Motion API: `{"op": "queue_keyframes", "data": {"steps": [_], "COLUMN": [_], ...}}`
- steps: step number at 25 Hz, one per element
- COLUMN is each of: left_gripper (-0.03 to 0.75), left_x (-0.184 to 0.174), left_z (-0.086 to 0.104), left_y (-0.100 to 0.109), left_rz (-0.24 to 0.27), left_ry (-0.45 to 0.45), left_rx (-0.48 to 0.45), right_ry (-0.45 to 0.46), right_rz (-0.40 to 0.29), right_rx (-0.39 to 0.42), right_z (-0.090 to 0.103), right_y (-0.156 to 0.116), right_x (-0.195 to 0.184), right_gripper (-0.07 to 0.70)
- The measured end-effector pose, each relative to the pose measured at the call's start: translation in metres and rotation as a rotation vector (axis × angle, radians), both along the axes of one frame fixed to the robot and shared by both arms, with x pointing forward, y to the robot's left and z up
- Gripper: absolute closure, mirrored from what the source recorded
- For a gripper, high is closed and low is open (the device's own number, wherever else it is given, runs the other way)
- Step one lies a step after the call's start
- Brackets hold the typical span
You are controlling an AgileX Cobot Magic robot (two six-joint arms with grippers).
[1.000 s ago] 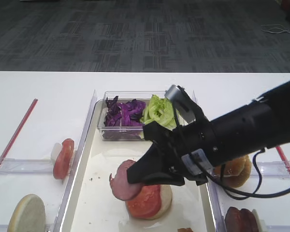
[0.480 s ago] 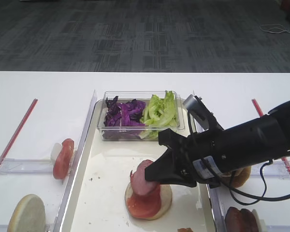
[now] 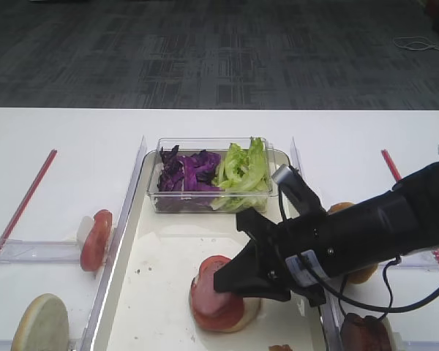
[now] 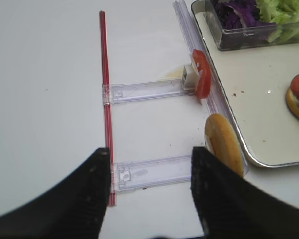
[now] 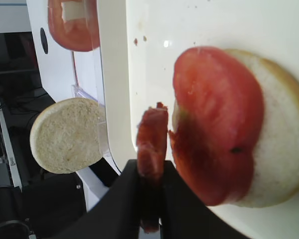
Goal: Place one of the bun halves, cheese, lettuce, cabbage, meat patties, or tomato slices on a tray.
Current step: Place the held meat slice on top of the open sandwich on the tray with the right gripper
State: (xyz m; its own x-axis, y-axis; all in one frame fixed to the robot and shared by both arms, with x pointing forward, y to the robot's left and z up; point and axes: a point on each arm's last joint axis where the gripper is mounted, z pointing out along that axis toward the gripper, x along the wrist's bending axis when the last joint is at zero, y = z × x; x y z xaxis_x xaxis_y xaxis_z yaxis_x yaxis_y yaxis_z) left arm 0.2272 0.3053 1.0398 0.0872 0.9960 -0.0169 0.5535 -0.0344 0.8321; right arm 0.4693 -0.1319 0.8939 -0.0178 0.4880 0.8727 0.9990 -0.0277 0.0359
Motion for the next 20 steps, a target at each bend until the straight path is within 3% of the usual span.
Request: {"op": "queue_keyframes", "data": {"steps": [6,20], "left_gripper": [0.365,0.365], "left_x": [0.0,0.0], "left_z": [0.0,0.0], "left_y": [0.0,0.0], "left_rz": [0.0,0.0], "left_ry": [0.0,0.0], "left_rx": [0.0,0.0], "right_ry": [0.006,-0.027], "right_rz": [0.002,-0.006], "right_rx": [0.026,-0.009], "right_z": [-0.007,-0.0093], "right_y": [0.0017,0.0006], "right_x": [0.0012,0.0045], "right_gripper": [0.52,0.521]}}
